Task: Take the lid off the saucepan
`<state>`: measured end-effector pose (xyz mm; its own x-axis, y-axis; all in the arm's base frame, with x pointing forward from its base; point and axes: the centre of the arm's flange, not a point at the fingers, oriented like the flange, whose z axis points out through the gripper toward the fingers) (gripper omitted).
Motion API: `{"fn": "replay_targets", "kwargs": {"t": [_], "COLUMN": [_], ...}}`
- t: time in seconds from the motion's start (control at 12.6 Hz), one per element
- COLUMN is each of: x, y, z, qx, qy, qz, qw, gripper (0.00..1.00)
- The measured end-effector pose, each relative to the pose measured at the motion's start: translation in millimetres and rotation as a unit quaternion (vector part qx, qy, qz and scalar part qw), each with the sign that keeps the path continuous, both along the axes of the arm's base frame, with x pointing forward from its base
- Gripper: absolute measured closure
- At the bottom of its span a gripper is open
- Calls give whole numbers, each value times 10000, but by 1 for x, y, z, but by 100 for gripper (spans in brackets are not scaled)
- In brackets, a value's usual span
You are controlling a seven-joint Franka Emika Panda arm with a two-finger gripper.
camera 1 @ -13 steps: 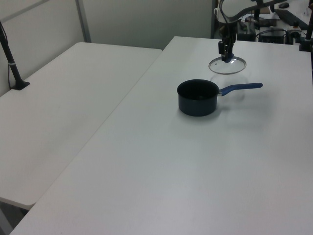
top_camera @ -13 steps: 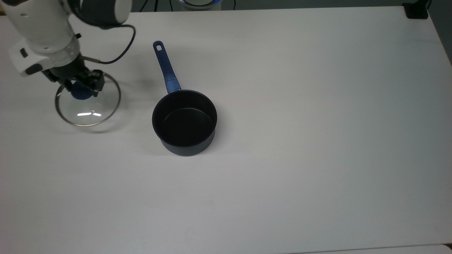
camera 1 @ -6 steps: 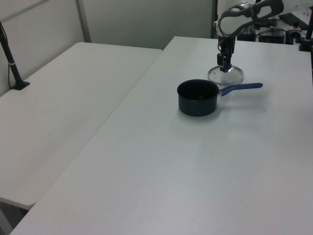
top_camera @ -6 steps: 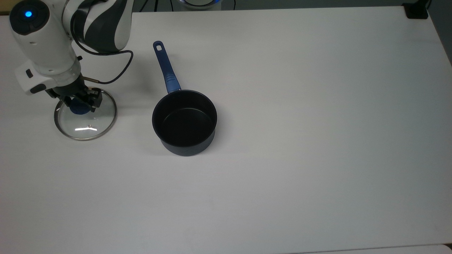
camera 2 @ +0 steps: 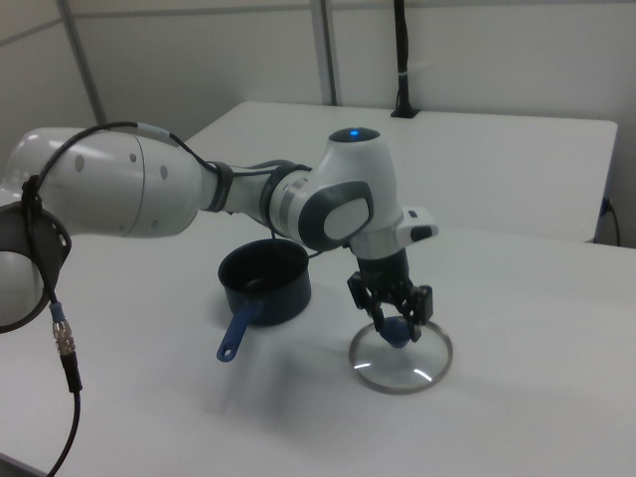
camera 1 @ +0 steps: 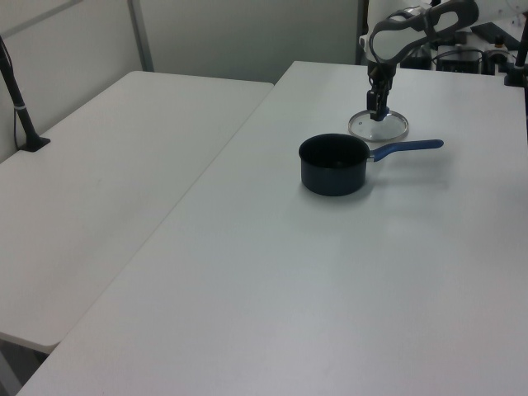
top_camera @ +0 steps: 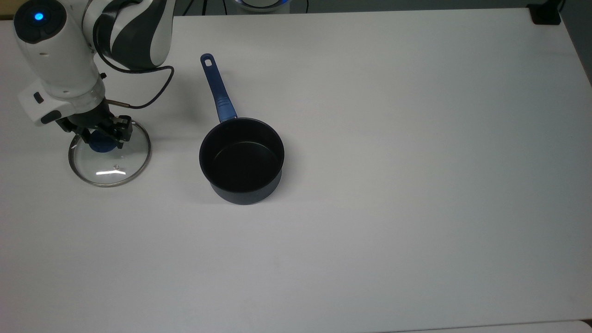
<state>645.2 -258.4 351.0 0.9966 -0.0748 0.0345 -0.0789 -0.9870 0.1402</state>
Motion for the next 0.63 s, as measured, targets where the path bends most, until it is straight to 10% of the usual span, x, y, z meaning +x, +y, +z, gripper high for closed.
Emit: {"fn": "replay_targets", "kwargs": {"t": [0.63], "x": [-7], "y": [10], "z": [41], "qx": [67], "qy": [-144], "qz": [-261], "qw": [9995], "gripper": [0]}}
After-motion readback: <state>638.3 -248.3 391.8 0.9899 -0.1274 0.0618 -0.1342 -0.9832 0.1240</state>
